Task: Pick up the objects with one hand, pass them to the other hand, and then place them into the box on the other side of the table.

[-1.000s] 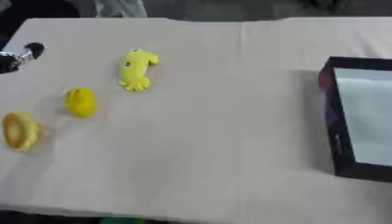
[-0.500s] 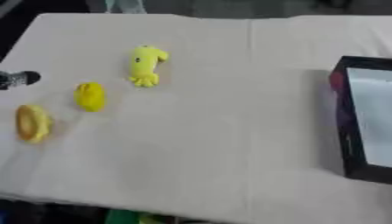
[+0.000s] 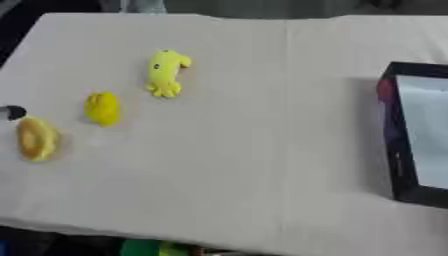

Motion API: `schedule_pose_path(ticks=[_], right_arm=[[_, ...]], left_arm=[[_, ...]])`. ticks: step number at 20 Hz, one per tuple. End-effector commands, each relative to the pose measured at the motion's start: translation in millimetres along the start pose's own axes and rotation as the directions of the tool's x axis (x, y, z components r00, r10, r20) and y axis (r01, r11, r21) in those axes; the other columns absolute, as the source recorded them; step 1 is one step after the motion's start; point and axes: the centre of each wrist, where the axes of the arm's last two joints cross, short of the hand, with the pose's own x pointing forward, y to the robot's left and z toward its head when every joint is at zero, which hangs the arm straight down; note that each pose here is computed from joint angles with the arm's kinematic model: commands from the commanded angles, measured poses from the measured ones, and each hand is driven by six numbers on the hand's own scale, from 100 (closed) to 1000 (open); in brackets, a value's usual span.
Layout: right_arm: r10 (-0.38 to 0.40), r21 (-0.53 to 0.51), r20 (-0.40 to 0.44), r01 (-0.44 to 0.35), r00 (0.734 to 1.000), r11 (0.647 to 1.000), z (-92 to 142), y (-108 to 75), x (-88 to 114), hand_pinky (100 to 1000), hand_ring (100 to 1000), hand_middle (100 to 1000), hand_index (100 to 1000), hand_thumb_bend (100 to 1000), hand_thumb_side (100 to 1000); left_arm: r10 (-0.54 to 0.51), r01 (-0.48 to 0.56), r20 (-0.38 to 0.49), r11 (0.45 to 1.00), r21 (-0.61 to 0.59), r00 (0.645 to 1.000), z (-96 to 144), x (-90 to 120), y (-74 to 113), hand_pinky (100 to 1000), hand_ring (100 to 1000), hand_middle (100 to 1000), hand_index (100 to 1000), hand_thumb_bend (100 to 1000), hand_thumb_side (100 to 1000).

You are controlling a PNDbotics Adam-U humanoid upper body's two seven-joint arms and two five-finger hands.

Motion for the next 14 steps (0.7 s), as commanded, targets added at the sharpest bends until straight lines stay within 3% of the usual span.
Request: schedule_pose_path(ticks=[1,5,9,13,14], right_arm=[[0.045,0.003,0.031,-0.045,0.999,0.999,-5.1,-8.2,11.5,1000,1000,1000,1000,100,616],[0.049,-0.002,0.021,-0.049,0.999,0.999,-3.9,-9.5,9.6,1000,1000,1000,1000,100,622],[0.053,-0.001,0.018,-0.053,0.998,0.999,-3.6,-10.0,9.4,1000,1000,1000,1000,100,625],[0.053,0.002,0.015,-0.053,0.998,0.999,-3.3,-9.5,8.8,1000,1000,1000,1000,100,627],[0.053,0.001,0.012,-0.053,0.999,0.999,-3.0,-9.7,8.3,1000,1000,1000,1000,100,634]], left_arm=[[-0.006,0.006,-0.001,1.0,-0.019,1.0,3.1,-0.6,15.1,1000,892,823,923,570,219],[0.024,-0.021,0.048,0.998,-0.058,0.999,2.4,-1.9,19.8,1000,886,814,917,581,321],[0.006,0.004,0.088,0.994,-0.114,0.996,3.0,-3.3,21.8,1000,892,814,911,609,340],[-0.061,0.067,0.054,0.99,-0.122,0.997,0.5,-7.3,24.4,1000,901,822,913,636,294],[-0.08,0.083,0.028,0.99,-0.115,0.996,-0.8,-9.6,24.8,999,914,835,915,642,150]])
